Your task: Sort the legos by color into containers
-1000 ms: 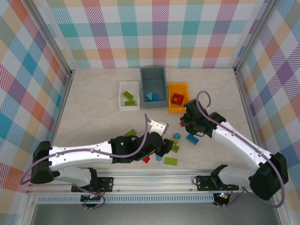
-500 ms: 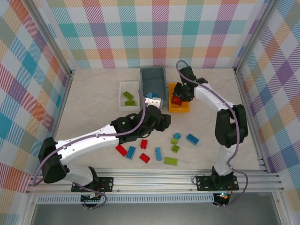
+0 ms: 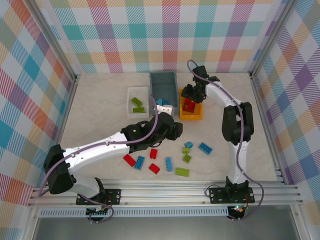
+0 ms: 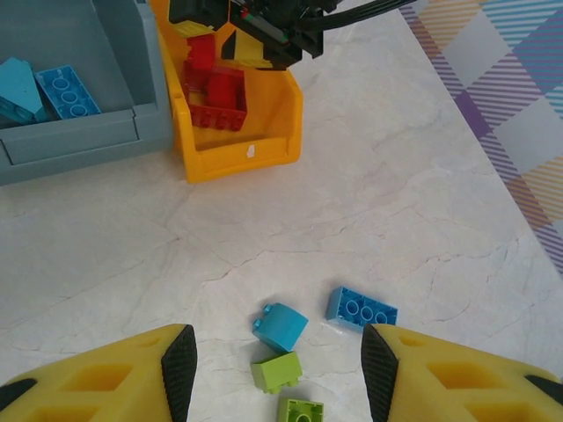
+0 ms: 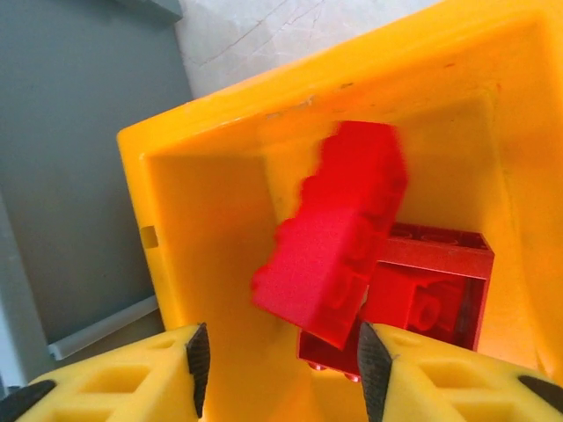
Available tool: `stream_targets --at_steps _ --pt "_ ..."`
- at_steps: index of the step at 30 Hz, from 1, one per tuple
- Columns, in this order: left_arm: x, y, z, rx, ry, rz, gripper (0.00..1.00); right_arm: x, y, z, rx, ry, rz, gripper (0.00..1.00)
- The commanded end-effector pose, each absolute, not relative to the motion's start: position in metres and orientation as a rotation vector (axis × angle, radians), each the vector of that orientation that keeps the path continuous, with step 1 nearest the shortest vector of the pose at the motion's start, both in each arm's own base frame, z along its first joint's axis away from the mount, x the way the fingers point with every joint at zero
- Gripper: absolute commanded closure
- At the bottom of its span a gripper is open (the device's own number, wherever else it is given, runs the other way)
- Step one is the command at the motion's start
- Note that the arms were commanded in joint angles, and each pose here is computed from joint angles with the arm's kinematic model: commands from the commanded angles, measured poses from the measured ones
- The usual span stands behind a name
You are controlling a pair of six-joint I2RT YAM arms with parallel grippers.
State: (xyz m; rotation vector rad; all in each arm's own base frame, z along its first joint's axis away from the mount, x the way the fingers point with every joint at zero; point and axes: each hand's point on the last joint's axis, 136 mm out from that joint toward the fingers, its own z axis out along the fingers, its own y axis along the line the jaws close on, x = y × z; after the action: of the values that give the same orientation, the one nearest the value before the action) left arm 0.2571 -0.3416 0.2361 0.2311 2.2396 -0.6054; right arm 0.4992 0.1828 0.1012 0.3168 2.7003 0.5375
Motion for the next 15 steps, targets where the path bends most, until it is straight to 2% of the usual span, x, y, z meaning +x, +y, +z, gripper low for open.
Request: stream_targets --at_steps 1,5,8,12,15 --pt "0.262 -0.323 0.243 0.148 2.254 -0.534 0.46 0.490 0.182 0.142 0.245 2.633 0.569 0.47" --pt "0.267 -0.277 0.225 0.011 2.360 -0.396 0.45 0.470 0.175 0.178 0.203 2.541 0.571 0.46" --pt "0.271 -0.234 0.196 -0.111 2.489 -0.299 0.41 0.441 0.174 0.201 0.156 2.471 0.586 0.44" --pt "0.270 -0.186 0.156 -0.255 2.640 -0.163 0.28 0.385 0.192 0.213 0.049 2.419 0.608 0.44" --pt "0.272 -0.170 0.131 -0.326 2.710 -0.156 0.23 0.333 0.225 0.209 -0.116 2.386 0.647 0.42"
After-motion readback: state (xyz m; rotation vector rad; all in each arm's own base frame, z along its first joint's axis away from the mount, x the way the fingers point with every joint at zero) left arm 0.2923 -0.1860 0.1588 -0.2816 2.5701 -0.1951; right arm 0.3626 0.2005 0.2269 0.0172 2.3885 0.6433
